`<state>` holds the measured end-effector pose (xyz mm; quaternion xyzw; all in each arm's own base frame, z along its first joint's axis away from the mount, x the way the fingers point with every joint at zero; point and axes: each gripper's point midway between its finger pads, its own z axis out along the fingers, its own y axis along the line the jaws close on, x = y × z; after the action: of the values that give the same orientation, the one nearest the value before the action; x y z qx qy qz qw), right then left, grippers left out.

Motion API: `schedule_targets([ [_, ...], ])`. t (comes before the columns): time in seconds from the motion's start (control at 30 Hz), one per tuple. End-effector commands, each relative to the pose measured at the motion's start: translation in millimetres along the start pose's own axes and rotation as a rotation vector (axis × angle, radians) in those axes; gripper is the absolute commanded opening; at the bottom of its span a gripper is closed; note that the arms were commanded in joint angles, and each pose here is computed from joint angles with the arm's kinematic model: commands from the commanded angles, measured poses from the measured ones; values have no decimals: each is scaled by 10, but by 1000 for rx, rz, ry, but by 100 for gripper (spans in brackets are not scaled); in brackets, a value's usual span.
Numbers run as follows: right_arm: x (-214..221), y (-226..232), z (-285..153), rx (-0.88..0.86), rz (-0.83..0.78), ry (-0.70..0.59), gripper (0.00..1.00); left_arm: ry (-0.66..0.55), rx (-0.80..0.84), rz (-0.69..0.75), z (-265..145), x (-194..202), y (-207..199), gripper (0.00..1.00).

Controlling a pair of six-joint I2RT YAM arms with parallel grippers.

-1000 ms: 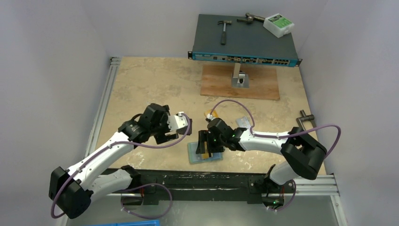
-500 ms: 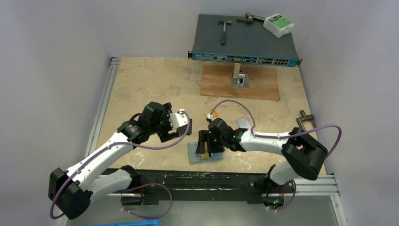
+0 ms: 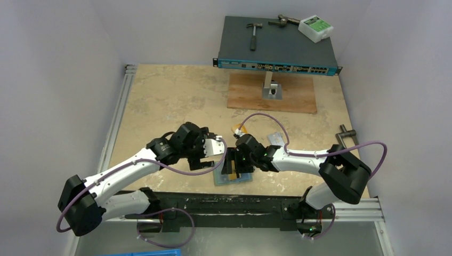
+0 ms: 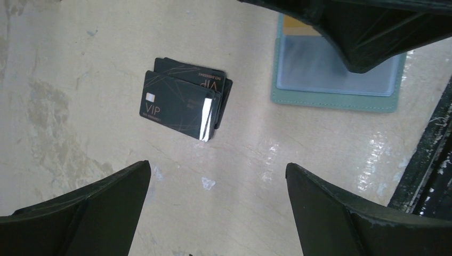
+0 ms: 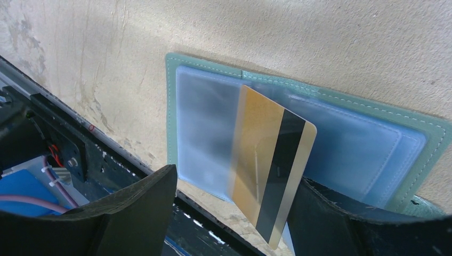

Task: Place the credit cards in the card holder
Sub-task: Insert the credit card into the card holder.

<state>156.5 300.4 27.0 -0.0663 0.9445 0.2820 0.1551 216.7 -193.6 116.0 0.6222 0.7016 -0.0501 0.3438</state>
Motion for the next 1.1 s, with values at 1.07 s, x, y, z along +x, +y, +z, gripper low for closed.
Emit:
schedule_targets([
  [1.07,460,-685,52,236,17,135,73,-224,179,369,490,-143,-541,76],
])
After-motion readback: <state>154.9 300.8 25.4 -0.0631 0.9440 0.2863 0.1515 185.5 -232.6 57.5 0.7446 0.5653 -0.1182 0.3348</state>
